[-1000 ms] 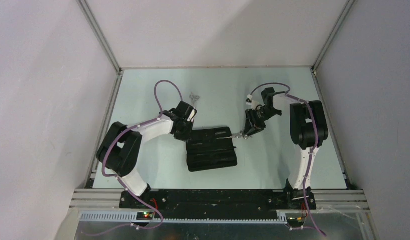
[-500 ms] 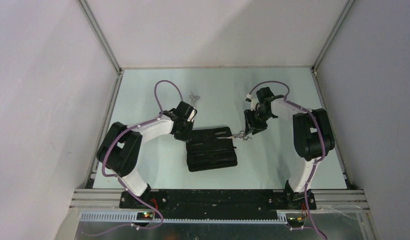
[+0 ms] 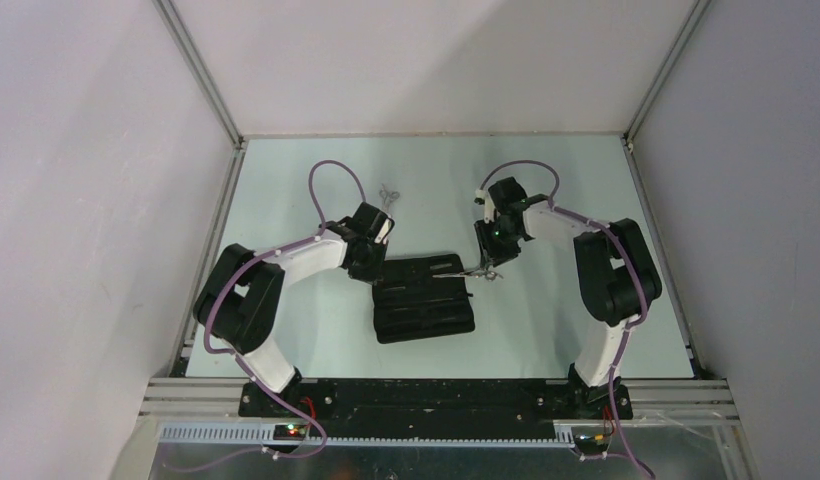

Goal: Sort the hair-cutting tools
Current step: Place the scissors at the center of the board.

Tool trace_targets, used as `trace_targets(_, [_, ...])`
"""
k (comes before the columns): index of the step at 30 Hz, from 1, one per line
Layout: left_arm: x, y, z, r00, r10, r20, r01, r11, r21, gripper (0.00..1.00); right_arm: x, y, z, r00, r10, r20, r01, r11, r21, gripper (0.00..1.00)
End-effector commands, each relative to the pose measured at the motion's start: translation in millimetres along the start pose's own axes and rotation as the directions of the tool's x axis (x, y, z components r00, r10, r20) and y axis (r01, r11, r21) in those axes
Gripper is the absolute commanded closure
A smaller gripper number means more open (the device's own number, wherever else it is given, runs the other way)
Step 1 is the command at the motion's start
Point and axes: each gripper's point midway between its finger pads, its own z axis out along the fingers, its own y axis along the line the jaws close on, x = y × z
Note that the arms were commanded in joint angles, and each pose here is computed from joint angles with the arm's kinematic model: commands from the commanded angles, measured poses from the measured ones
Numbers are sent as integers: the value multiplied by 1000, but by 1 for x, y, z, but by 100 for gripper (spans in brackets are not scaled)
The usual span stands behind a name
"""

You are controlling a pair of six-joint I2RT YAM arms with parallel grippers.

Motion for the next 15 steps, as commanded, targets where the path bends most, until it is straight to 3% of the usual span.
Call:
trace_targets(1, [1, -20, 10, 1000, 14, 0, -14, 998, 67, 100, -9, 5, -2, 998, -31, 46, 28, 998, 52, 62])
trace_targets(15, [1, -20, 9, 1000, 13, 4, -13, 998, 66, 100, -26, 29, -44, 982, -85, 171, 64, 990, 122, 57])
